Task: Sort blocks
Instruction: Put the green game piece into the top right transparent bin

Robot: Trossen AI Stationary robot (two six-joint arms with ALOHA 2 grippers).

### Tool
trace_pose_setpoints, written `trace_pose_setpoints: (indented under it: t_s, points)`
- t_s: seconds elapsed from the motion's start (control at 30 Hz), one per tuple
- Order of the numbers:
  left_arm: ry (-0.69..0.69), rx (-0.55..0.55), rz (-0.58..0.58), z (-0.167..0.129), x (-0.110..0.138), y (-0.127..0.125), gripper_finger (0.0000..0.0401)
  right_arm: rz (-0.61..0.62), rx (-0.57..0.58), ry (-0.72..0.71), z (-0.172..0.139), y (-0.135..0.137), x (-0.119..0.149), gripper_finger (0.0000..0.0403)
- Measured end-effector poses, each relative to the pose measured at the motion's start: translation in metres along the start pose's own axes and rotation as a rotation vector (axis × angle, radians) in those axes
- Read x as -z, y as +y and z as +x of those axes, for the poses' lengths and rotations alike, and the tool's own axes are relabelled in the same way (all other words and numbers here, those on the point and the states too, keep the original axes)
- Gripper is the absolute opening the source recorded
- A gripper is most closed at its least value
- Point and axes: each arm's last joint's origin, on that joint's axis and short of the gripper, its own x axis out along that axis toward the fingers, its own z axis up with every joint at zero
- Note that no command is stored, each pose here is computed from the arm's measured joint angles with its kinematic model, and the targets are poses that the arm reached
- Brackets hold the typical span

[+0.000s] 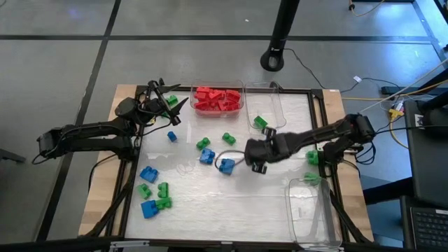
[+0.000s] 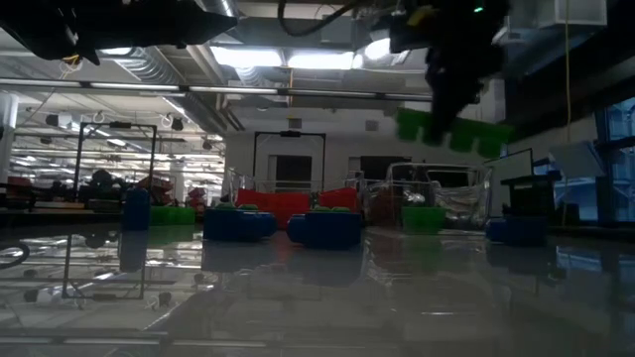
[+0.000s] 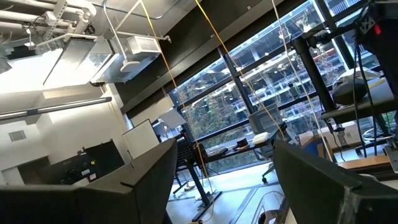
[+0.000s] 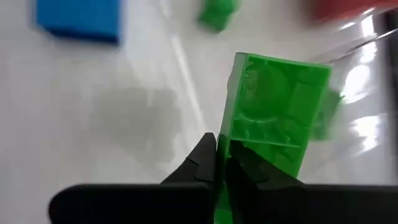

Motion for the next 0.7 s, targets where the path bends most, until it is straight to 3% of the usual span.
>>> trace_pose_setpoints:
  t_s: [0.3,0.7]
  points:
    - [0.0,0.0,0.003,0.0,0.0,0.0,0.0253,-0.048,0.077,0.017,0.014,-0.065,-0.024,0.0019]
    - [0.0,0.0,0.008,0.0,0.0,0.0,0.0253,0.028,0.144,0.022,0.036,-0.134,-0.033,0.0022]
